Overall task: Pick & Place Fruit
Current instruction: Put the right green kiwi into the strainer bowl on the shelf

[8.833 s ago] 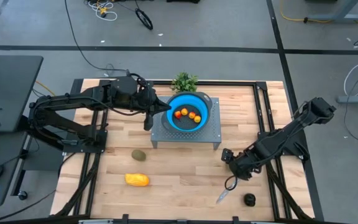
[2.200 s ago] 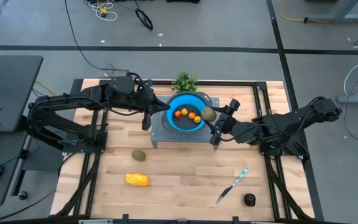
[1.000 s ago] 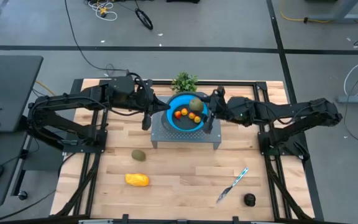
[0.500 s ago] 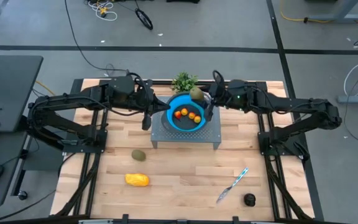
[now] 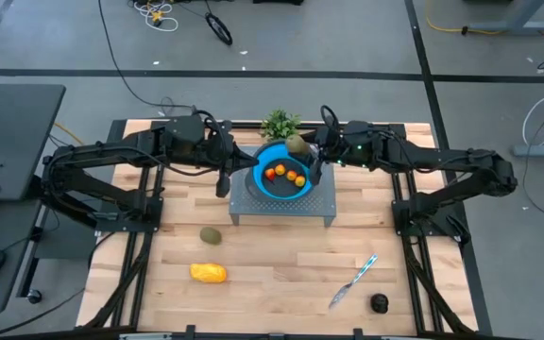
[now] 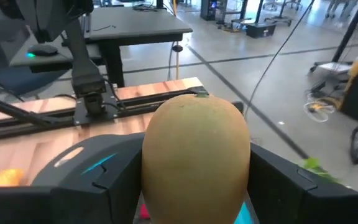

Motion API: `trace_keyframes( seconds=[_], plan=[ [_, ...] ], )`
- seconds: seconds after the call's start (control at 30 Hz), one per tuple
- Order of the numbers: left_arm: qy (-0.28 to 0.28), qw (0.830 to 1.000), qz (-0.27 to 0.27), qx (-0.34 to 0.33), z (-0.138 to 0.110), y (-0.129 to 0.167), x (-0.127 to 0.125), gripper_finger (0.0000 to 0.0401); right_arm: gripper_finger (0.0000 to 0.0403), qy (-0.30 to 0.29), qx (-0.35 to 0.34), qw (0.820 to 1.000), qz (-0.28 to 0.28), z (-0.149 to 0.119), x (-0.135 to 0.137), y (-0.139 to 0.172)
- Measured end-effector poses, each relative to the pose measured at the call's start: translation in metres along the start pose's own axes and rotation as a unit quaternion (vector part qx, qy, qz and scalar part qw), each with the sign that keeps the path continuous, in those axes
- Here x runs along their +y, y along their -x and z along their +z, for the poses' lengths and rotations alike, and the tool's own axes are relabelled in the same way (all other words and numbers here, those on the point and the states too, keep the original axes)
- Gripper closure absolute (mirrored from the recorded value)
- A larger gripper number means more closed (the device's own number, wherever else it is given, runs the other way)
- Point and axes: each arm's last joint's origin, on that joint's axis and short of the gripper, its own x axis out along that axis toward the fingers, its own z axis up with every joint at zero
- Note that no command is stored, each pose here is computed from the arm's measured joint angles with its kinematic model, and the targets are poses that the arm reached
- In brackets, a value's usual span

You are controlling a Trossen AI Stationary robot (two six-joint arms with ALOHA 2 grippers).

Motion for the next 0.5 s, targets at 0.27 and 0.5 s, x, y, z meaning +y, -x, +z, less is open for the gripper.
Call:
trace_keyframes(
  seconds=[0.27,0.5],
  plan=[
    [0.000,1.000,0.009,0.000,0.000,0.000,0.001,0.0397,0.0153,-0.006,0.019,0.997,0.073,-0.012,0.010,-0.023],
    [-0.001,1.000,0.011,0.001,0.000,0.000,0.001,0.0396,0.0153,-0.001,0.031,0.995,0.092,-0.015,0.020,-0.024]
  ],
)
